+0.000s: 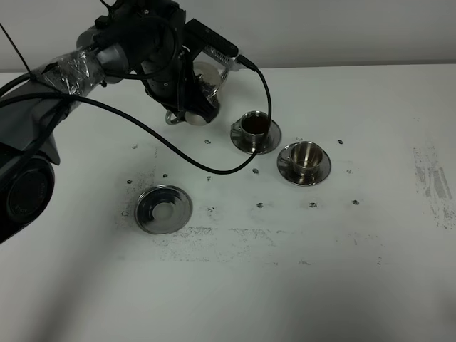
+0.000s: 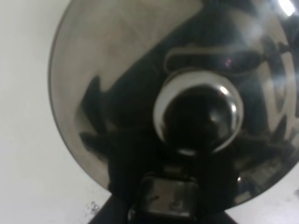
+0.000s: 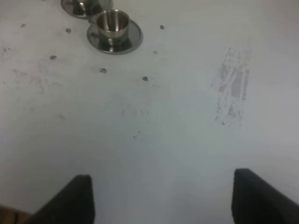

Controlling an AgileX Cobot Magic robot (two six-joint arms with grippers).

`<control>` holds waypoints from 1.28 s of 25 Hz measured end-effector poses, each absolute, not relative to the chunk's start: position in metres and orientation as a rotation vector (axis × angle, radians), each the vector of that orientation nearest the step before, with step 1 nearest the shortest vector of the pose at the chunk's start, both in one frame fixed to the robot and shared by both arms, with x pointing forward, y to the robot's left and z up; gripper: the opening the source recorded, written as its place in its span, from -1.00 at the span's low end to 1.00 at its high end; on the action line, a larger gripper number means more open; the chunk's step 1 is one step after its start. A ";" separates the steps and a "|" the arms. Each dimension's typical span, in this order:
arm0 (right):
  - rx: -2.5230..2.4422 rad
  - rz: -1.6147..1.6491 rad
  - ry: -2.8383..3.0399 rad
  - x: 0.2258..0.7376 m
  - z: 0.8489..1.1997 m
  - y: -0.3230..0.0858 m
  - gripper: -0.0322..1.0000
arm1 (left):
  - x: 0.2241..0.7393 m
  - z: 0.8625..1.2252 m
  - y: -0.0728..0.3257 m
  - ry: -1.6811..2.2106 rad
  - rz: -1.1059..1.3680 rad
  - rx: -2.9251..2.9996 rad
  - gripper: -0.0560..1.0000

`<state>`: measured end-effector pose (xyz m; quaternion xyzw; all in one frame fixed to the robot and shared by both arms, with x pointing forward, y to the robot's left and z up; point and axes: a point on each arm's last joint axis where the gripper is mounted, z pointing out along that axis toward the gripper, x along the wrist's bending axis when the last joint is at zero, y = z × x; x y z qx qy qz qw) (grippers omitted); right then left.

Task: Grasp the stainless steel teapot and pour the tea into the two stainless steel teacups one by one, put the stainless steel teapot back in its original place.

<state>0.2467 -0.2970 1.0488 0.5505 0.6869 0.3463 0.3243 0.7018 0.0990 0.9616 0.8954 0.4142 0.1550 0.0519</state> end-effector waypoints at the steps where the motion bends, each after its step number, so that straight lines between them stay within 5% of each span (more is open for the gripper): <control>1: 1.442 0.902 1.800 0.247 1.049 -0.297 0.21 | 0.702 0.958 0.102 1.267 0.468 2.727 -0.57; 22: 1.442 0.902 1.800 0.247 1.049 -0.297 0.21 | 0.703 0.930 0.112 1.301 0.425 2.758 -0.57; 32: 1.442 0.902 1.800 0.247 1.049 -0.297 0.21 | 0.690 0.972 0.115 1.305 0.428 2.764 -0.57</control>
